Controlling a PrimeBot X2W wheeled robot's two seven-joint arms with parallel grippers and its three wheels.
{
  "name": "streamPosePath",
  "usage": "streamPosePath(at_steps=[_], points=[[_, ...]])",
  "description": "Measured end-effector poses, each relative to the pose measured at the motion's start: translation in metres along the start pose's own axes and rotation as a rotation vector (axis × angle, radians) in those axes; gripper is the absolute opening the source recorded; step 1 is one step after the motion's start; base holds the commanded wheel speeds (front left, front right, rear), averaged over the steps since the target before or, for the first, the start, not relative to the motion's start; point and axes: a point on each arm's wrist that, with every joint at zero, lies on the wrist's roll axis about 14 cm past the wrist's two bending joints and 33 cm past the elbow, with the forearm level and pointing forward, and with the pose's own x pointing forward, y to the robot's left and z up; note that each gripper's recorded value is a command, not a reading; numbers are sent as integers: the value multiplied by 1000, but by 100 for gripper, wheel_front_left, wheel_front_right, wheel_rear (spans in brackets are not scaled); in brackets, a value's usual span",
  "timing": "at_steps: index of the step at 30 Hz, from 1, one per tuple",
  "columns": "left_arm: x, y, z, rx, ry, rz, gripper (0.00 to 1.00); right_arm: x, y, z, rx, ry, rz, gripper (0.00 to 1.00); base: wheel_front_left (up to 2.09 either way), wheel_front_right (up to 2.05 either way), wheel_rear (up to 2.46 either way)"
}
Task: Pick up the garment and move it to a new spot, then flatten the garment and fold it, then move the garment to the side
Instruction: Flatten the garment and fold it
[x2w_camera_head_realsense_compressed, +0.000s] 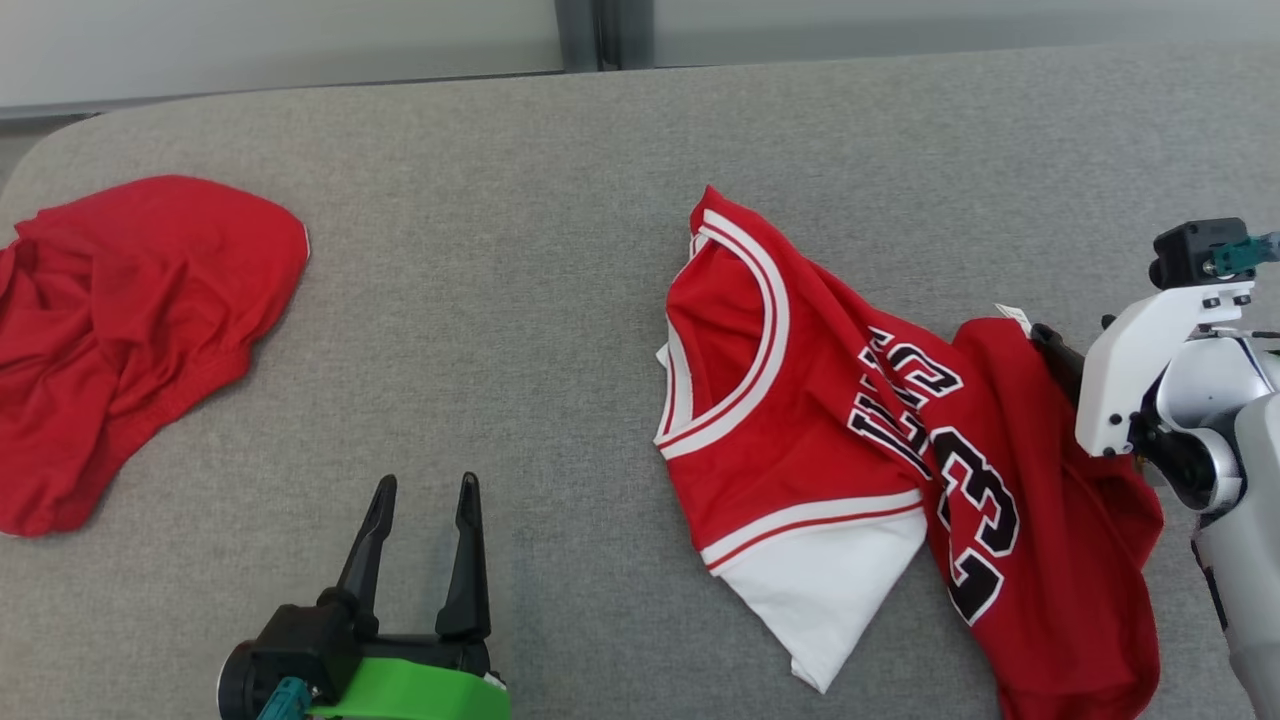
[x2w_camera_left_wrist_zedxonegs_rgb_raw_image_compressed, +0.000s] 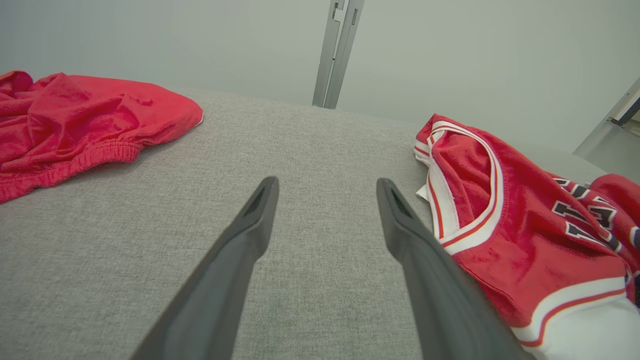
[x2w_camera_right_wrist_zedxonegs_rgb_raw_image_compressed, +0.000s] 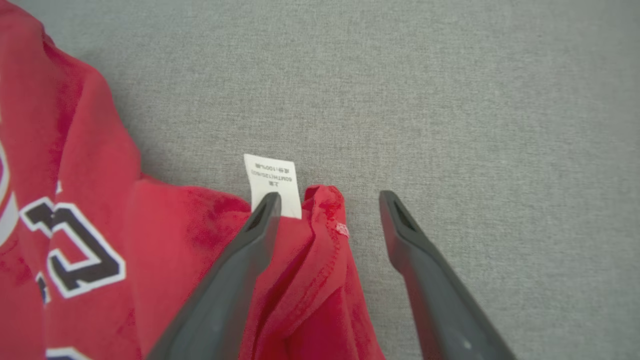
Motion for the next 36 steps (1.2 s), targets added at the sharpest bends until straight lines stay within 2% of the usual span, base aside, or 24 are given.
streamPosePath(at_steps=[6,13,14,15,16,17,21,23,27,32,36], points=[[-4,21,-4,7,16,74,100,35,18,-27,5,114,33,100,0,0,0],[-3,23,-4,3,14,84,100,31,13,-29,-24,121,27,100,0,0,0],[-2,20,-4,1,13,74,100,27,11,-30,-29,128,23,94,0,0,0],[-1,18,-4,-2,12,66,100,25,8,-33,-30,139,21,47,0,0,0],[0,16,-4,-4,12,60,100,23,6,-34,-34,145,18,27,0,0,0],[2,14,-4,-5,12,53,100,21,5,-35,-28,148,17,2,0,0,0],[9,11,-2,-6,3,39,100,24,9,-39,-6,161,39,0,0,0,0],[9,12,-1,-7,2,43,100,27,12,-30,-12,128,46,0,0,0,0],[6,17,1,-10,-5,63,100,27,11,26,-25,-40,39,0,0,0,0],[-5,21,6,-21,-17,88,100,6,14,109,-37,-275,36,0,0,0,0],[-12,20,11,-30,-34,97,100,-17,3,146,-15,-383,12,0,0,0,0]])
